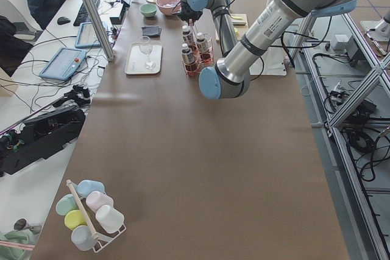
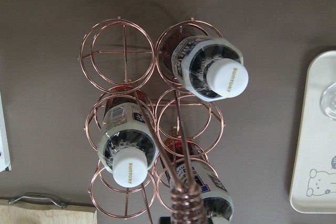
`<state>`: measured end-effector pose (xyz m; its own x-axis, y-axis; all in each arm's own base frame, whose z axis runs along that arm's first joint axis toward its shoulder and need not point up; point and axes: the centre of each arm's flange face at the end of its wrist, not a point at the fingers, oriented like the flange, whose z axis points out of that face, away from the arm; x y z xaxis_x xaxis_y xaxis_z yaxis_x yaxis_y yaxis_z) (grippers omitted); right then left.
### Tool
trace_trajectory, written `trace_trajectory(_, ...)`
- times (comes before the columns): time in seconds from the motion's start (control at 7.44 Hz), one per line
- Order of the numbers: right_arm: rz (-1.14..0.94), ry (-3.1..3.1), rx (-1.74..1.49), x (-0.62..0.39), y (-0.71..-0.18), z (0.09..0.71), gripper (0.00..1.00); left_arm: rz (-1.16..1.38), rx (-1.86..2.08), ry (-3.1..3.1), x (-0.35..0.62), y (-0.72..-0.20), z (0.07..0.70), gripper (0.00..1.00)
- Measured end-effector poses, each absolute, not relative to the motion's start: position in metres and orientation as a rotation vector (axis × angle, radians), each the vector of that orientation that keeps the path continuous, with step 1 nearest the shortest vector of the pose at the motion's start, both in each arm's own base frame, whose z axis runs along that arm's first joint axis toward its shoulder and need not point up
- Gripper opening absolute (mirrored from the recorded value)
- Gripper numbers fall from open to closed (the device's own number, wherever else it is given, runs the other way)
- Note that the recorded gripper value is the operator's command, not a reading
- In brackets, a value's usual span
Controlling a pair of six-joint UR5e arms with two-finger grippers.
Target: Take tea from basket to plate
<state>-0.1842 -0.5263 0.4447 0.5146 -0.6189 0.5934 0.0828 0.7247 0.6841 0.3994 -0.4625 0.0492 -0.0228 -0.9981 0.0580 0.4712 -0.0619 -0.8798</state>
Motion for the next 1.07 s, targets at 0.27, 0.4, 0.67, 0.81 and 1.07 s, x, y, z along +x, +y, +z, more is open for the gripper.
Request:
trace_trajectory(0.27,-0.469,-0.964,0.687,-0.181,-0.521,0.424,0.99,-1.454,-0.881,0.814,0.399,-0.462,0.048,0.00)
trace_trajectory(0.4,-0.478,-0.973,0.713,-0.180,-0.518,0.410,0.99,-1.461,-0.887,0.812,0.399,-0.462,0.047,0.00)
trace_trajectory(0.67,-0.470,-1.021,0.771,-0.181,-0.508,0.379,0.99,-1.469,-0.893,0.810,0.398,-0.461,0.047,0.00)
trace_trajectory(0.81,-0.434,-1.086,0.786,-0.190,-0.499,0.365,0.99,-1.474,-0.898,0.808,0.398,-0.460,0.047,0.00)
trace_trajectory(1.07,-0.409,-1.192,0.815,-0.223,-0.488,0.329,0.99,-1.481,-0.906,0.804,0.398,-0.459,0.046,0.00)
